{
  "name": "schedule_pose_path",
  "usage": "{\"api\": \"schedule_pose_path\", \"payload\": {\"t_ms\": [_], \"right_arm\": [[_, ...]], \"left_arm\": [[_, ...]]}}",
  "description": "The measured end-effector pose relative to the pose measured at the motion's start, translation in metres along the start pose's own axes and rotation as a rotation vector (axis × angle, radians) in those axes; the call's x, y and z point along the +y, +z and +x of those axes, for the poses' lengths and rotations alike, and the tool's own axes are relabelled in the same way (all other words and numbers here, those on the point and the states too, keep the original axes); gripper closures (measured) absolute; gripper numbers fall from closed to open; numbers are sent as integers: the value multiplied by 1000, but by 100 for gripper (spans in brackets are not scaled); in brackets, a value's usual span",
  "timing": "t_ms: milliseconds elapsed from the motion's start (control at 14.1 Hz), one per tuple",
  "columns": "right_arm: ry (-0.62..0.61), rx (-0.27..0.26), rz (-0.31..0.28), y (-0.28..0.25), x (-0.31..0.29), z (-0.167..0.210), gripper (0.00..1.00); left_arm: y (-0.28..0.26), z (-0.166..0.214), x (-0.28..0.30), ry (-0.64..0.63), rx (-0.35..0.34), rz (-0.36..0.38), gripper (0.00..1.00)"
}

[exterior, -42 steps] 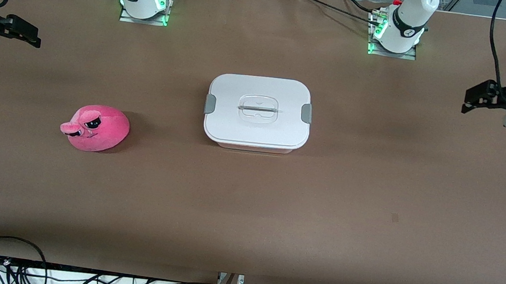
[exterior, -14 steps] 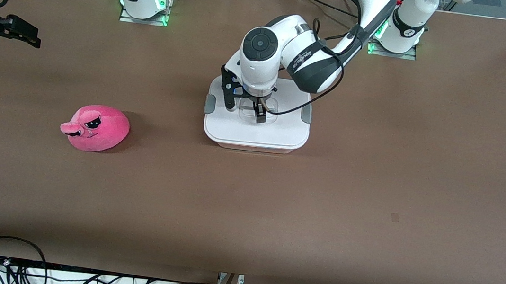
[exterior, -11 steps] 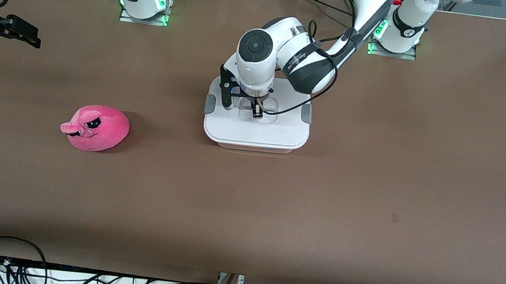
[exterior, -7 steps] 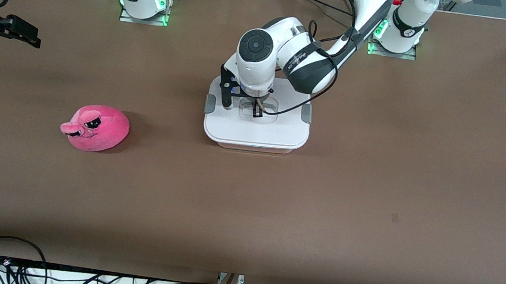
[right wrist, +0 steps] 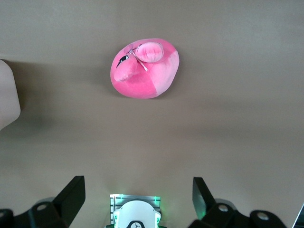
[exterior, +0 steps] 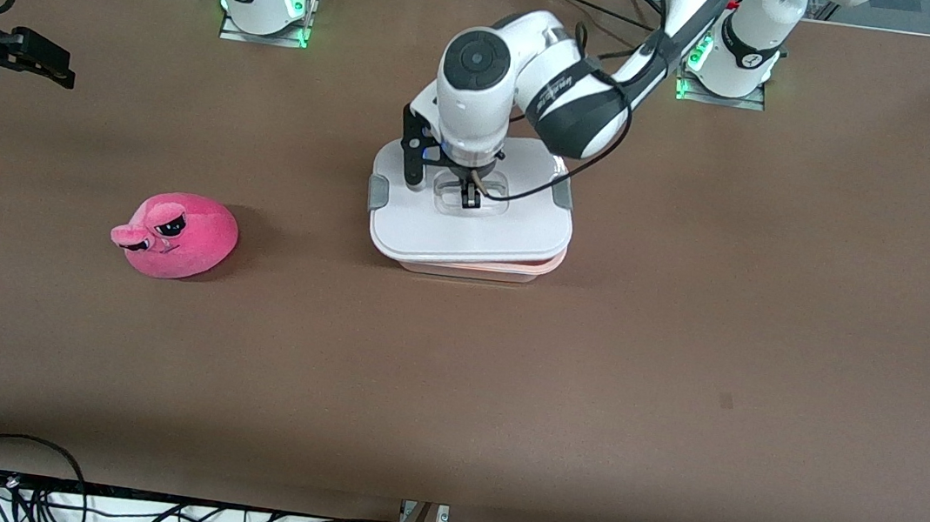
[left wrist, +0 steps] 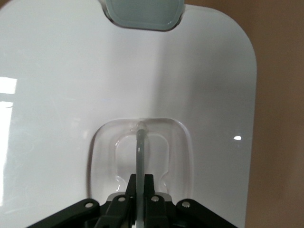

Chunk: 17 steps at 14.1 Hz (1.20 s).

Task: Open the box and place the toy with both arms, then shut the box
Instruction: 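Lift the white lid off the pink tub and set it aside, then reach the right gripper down and grasp the pink plush toy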

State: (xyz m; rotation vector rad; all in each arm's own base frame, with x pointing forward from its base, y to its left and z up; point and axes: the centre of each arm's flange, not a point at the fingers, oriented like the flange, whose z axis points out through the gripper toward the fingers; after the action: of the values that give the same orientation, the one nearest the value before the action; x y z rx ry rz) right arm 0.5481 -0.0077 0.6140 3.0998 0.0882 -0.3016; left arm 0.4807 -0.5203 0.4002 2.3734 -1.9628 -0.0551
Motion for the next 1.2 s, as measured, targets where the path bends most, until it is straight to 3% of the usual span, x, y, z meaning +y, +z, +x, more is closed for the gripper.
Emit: {"api": "schedule_pose_path", "payload": {"t_ms": [283, 638, 850, 1062, 1204], "right_arm": [[0, 1, 0, 0, 0, 0, 0], [-4, 1, -2, 7, -2, 9, 0], [-14, -32, -7, 39, -10, 38, 0], [-31, -64, -13, 91, -13, 80, 0], [-127, -77, -14, 129, -14, 107, 0]], "left_arm": [[-73, -41, 8, -74, -82, -21, 93], [-129, -170, -62, -191, -219, -132, 93], [-156, -272, -122, -224, -200, -176, 93], [-174, -378, -173, -174, -139, -199, 93], [-178, -438, -193, -143, -101, -210, 93]]}}
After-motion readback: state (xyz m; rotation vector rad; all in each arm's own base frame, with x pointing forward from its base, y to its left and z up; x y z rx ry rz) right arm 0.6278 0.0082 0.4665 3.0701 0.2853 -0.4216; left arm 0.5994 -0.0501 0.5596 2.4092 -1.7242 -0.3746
